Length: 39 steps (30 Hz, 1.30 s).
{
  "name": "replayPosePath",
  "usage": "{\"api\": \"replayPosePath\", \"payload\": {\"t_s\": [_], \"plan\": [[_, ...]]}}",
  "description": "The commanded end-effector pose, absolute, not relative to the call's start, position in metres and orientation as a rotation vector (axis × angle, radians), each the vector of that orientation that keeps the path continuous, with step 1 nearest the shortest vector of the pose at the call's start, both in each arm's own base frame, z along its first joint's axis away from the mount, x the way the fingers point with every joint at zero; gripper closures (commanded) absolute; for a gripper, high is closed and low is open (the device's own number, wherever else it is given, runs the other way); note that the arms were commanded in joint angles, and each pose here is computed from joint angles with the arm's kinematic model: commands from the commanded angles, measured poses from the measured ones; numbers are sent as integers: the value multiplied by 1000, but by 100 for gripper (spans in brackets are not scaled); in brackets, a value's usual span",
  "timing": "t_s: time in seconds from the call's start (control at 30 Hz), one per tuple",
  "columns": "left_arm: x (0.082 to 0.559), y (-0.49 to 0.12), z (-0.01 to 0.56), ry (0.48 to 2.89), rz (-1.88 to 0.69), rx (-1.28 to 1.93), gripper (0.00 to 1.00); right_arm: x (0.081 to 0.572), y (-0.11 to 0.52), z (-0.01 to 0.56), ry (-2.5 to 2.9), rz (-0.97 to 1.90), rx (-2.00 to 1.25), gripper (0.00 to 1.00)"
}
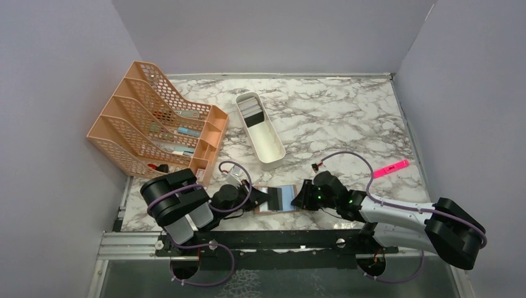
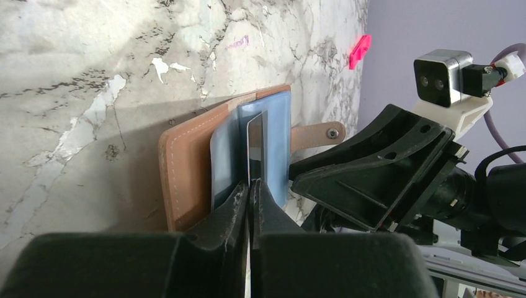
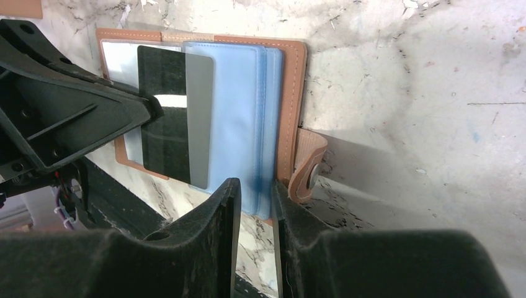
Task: Put the credit cards into the card holder
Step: Insert the credit card into the card holder.
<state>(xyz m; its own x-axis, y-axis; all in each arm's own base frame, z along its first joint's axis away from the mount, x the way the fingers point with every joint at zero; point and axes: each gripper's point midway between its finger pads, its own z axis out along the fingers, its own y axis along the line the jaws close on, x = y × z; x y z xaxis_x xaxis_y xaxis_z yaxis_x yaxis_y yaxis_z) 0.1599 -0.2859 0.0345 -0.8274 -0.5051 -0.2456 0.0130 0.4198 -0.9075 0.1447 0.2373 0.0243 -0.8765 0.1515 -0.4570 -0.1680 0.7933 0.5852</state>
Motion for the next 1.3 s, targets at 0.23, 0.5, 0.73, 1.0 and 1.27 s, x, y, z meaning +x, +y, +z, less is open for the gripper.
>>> {"api": "replayPosePath", "payload": {"t_s": [0.23, 0.5, 0.73, 1.0, 1.27], "plan": [[156, -287, 39, 2191, -1382, -318, 76, 144, 239, 21, 2508, 862, -36, 70], [160, -285, 45, 2187, -1333, -297, 65, 145, 240, 27, 2494, 867, -36, 70], [161, -287, 39, 2219, -1303, -289, 61, 147, 240, 29, 2489, 866, -37, 70], [167, -294, 48, 2197, -1296, -239, 58, 148, 243, 31, 2490, 862, -47, 70], [164, -301, 45, 2224, -1307, -232, 58, 146, 248, 27, 2495, 901, -46, 71]]}}
